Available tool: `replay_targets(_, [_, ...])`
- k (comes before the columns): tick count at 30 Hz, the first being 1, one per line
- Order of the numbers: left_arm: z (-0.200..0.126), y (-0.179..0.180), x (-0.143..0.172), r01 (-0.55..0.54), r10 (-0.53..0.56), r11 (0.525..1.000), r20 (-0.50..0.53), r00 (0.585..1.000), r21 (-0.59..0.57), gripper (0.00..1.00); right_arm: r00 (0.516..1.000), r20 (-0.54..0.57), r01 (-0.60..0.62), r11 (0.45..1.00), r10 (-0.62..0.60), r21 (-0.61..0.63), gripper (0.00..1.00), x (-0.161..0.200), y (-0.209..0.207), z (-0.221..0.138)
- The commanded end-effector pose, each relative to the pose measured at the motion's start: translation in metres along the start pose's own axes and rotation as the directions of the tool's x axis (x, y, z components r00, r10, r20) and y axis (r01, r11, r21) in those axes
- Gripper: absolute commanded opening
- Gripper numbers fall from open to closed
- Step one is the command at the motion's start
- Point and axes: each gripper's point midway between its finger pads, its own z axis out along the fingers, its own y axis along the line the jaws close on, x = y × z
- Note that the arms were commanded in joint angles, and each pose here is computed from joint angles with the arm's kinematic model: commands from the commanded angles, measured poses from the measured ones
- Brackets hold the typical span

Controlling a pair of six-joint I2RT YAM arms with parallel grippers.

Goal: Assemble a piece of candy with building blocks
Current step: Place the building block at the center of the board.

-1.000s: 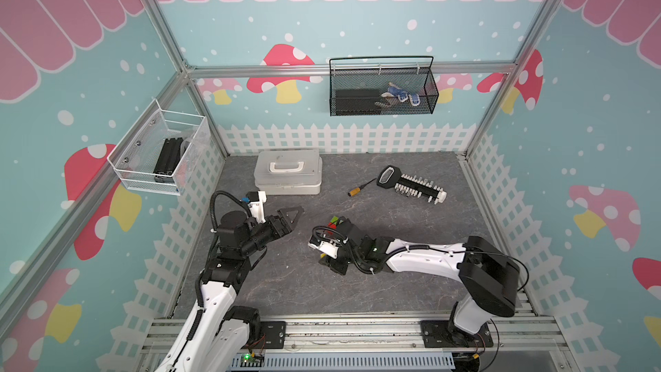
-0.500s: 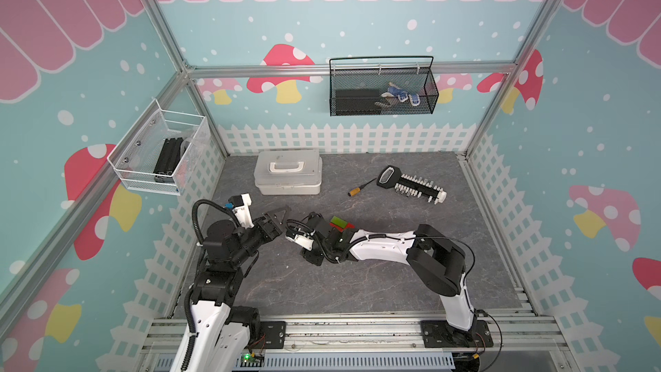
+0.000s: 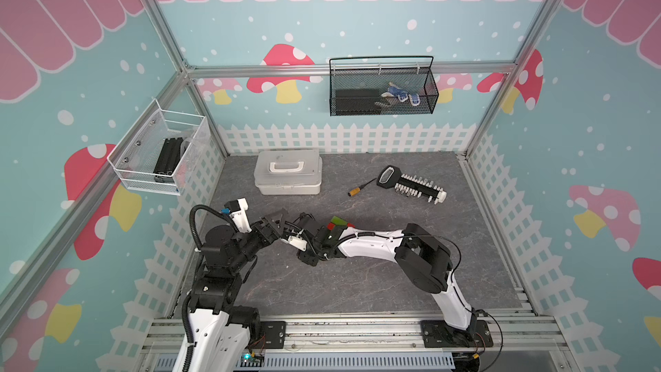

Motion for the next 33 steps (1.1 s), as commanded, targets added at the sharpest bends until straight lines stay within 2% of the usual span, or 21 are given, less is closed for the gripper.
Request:
replay_targets(1, [0.000,0.005,0.001,0.017,-0.017,1.000,0.005,1.000,-0.020,0.84,0.998,-0.060,-0.010,1.000,0.009,-0.005,0.43,0.012,0.002,0.008])
replay_targets(10, [0.001,0.007,0.005,0.025,-0.025,0.999,-0.010,1.000,-0.020,0.84,0.999,-0.032,-0.024,0.999,0.022,-0.042,0.50,0.006,0.006,0.004])
replay_targets(12, [0.001,0.006,0.004,0.026,-0.026,1.000,-0.006,1.000,-0.017,0.84,0.999,0.009,-0.030,0.999,0.031,-0.035,0.50,-0.002,0.004,-0.003])
replay_targets(16, [-0.002,0.005,0.000,0.010,-0.010,1.000,0.007,1.000,-0.027,0.84,0.992,0.113,-0.058,0.998,0.058,-0.006,0.51,-0.027,-0.005,-0.031])
replay_targets(20, [-0.004,0.014,0.000,-0.001,0.001,0.996,-0.001,1.000,-0.092,0.81,0.982,0.184,-0.059,0.995,0.043,0.080,0.50,-0.042,-0.022,-0.074])
replay_targets(23, [-0.002,0.021,0.004,0.012,-0.014,0.993,-0.015,1.000,-0.118,0.71,0.968,0.244,-0.095,0.985,0.058,0.144,0.48,-0.043,-0.041,-0.113])
replay_targets(24, [-0.001,0.023,0.006,0.025,-0.027,0.993,-0.013,1.000,-0.117,0.61,0.962,0.263,-0.117,0.980,0.073,0.160,0.46,-0.039,-0.050,-0.124])
replay_targets(27, [0.003,0.025,0.015,0.064,-0.068,0.993,-0.040,0.997,-0.101,0.23,0.930,0.332,-0.232,0.952,0.158,0.198,0.37,-0.022,-0.082,-0.155])
replay_targets(28, [0.004,0.029,0.019,0.081,-0.087,0.991,-0.051,0.995,-0.106,0.15,0.915,0.357,-0.273,0.941,0.189,0.199,0.34,-0.016,-0.092,-0.162])
replay_targets(30, [0.007,0.034,0.033,0.123,-0.133,0.987,-0.097,0.986,-0.103,0.00,0.878,0.406,-0.351,0.917,0.253,0.188,0.18,0.000,-0.111,-0.176])
replay_targets(32, [0.009,0.037,0.048,0.159,-0.172,0.983,-0.145,0.974,-0.097,0.00,0.849,0.443,-0.405,0.895,0.290,0.190,0.00,0.010,-0.123,-0.185])
replay_targets(33, [0.010,0.038,0.057,0.173,-0.187,0.980,-0.169,0.968,-0.095,0.00,0.845,0.448,-0.411,0.891,0.294,0.192,0.00,0.013,-0.126,-0.188])
